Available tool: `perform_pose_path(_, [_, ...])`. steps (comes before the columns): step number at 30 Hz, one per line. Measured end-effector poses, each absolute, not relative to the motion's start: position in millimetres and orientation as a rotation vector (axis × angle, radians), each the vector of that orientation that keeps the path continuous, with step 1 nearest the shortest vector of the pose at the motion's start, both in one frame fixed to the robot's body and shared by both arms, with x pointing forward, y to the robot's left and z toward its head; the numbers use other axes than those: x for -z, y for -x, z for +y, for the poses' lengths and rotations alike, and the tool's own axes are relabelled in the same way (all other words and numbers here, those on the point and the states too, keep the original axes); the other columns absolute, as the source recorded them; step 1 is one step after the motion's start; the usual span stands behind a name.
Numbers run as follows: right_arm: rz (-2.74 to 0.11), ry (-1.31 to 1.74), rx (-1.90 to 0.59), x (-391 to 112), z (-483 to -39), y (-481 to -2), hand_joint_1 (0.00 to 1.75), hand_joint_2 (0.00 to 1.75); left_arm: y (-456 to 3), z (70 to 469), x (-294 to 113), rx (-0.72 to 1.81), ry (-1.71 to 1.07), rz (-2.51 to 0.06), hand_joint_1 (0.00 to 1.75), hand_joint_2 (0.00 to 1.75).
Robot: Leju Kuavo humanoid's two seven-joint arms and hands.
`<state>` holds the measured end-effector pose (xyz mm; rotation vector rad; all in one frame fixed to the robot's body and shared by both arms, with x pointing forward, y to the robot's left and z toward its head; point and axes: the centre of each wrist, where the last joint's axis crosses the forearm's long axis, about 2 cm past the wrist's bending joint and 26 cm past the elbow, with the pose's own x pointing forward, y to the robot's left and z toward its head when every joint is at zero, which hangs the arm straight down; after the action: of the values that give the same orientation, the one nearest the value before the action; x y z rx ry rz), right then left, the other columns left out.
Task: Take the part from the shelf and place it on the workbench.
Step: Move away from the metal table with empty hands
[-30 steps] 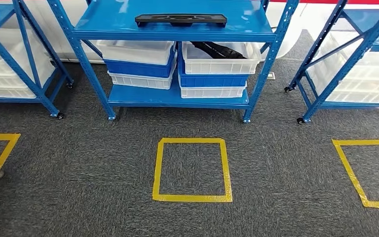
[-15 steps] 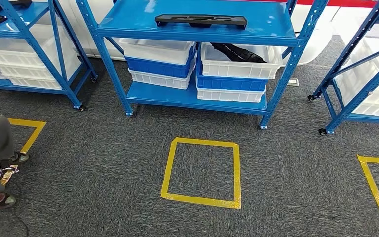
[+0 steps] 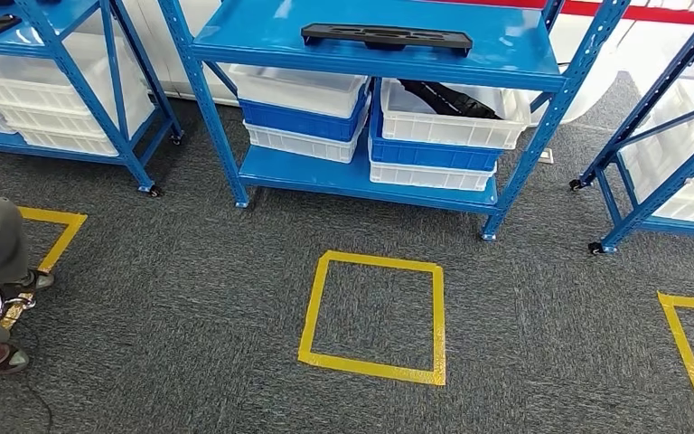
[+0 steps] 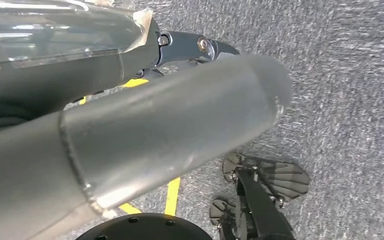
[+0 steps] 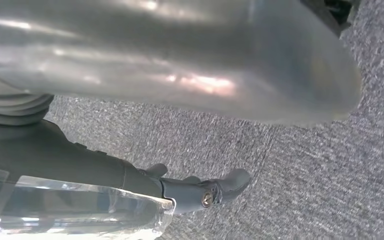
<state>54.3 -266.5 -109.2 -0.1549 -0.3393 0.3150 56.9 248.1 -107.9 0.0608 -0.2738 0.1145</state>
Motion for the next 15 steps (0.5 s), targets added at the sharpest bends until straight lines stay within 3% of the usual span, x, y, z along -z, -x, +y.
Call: perform_pose_path(15, [-0.336,0.155,-0.338,109.4,-266.9,-52.7,0.00,0.00,-56.9,250.5,107.8,-0.118,-0.141,-0.310,0.00,0.00])
